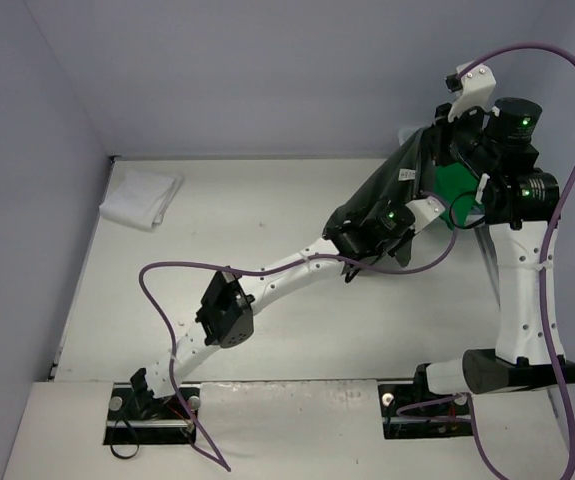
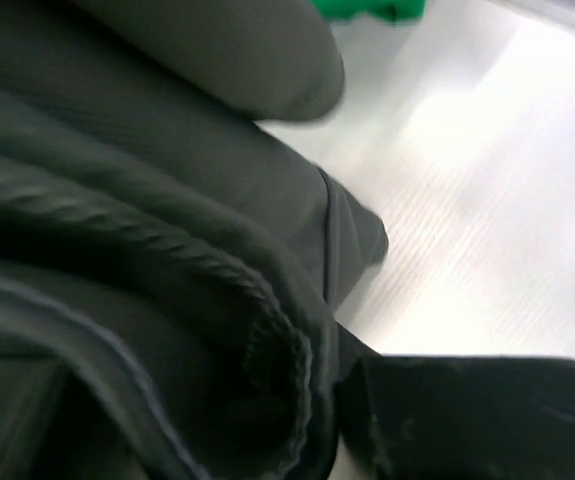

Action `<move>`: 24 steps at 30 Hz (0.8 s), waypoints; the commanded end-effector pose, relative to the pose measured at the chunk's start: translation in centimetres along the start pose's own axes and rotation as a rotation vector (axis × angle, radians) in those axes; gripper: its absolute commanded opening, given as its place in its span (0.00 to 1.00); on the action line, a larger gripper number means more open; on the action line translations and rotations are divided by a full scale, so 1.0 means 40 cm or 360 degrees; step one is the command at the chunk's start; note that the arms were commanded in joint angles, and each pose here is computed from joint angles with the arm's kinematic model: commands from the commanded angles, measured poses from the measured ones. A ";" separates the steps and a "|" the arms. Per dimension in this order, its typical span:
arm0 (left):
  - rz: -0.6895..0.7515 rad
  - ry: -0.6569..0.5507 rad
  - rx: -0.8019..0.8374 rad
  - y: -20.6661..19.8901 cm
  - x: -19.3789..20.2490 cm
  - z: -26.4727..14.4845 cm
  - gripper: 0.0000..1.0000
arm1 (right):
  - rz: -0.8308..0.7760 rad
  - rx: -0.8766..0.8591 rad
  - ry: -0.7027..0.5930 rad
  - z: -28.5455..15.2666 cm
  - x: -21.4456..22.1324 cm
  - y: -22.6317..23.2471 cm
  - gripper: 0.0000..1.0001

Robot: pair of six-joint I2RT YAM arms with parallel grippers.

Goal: Fold and stack the t-shirts

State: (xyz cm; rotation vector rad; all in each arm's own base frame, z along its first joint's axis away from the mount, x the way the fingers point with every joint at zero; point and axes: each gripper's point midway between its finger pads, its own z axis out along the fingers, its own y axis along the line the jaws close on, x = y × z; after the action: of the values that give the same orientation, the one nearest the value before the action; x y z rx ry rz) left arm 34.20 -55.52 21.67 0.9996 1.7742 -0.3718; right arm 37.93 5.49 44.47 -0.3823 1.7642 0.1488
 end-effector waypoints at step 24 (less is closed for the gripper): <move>0.0029 -0.0179 -0.0063 0.140 -0.118 -0.165 0.00 | -0.0076 0.0029 -0.0131 -0.038 -0.041 -0.016 0.00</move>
State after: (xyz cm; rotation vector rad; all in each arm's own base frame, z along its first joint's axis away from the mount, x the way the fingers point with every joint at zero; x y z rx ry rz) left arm 34.96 -50.95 22.16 1.0276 1.7975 -0.3121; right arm 37.13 4.82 44.00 -0.3857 1.7758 0.1360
